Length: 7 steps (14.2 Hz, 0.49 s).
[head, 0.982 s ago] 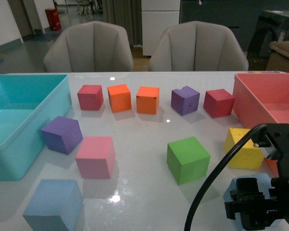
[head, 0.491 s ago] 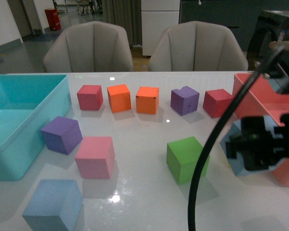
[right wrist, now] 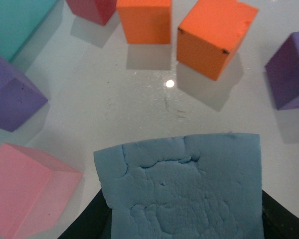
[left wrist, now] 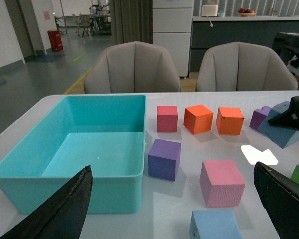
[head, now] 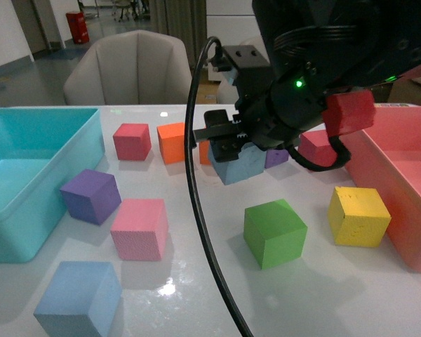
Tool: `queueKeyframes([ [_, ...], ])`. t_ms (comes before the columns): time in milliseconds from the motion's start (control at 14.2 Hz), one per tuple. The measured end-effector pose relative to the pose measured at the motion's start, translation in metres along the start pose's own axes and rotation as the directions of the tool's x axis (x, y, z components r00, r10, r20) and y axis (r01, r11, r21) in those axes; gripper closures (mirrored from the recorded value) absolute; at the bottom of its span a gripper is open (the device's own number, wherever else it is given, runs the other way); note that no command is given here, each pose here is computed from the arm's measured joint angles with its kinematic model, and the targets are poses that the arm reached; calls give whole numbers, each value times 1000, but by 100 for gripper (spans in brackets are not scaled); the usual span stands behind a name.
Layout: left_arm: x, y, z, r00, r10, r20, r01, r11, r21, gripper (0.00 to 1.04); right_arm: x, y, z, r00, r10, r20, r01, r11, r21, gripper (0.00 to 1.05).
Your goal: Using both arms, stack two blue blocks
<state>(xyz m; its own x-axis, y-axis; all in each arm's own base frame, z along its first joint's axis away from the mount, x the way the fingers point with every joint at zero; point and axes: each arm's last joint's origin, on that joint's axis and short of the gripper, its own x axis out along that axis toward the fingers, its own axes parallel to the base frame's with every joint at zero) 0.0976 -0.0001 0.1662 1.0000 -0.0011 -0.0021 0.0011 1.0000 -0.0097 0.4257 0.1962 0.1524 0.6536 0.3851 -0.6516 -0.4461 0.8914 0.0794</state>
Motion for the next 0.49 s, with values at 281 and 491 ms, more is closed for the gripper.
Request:
queueKeyframes([
  [281, 0, 0, 0, 1000, 0, 0, 0, 1000, 0, 7, 36, -5, -5, 994, 80, -73, -83, 996, -41, 55],
  [491, 0, 0, 0, 1000, 0, 0, 0, 1000, 0, 7, 50, -9, -3, 990, 115, -80, -121, 989, -81, 55],
])
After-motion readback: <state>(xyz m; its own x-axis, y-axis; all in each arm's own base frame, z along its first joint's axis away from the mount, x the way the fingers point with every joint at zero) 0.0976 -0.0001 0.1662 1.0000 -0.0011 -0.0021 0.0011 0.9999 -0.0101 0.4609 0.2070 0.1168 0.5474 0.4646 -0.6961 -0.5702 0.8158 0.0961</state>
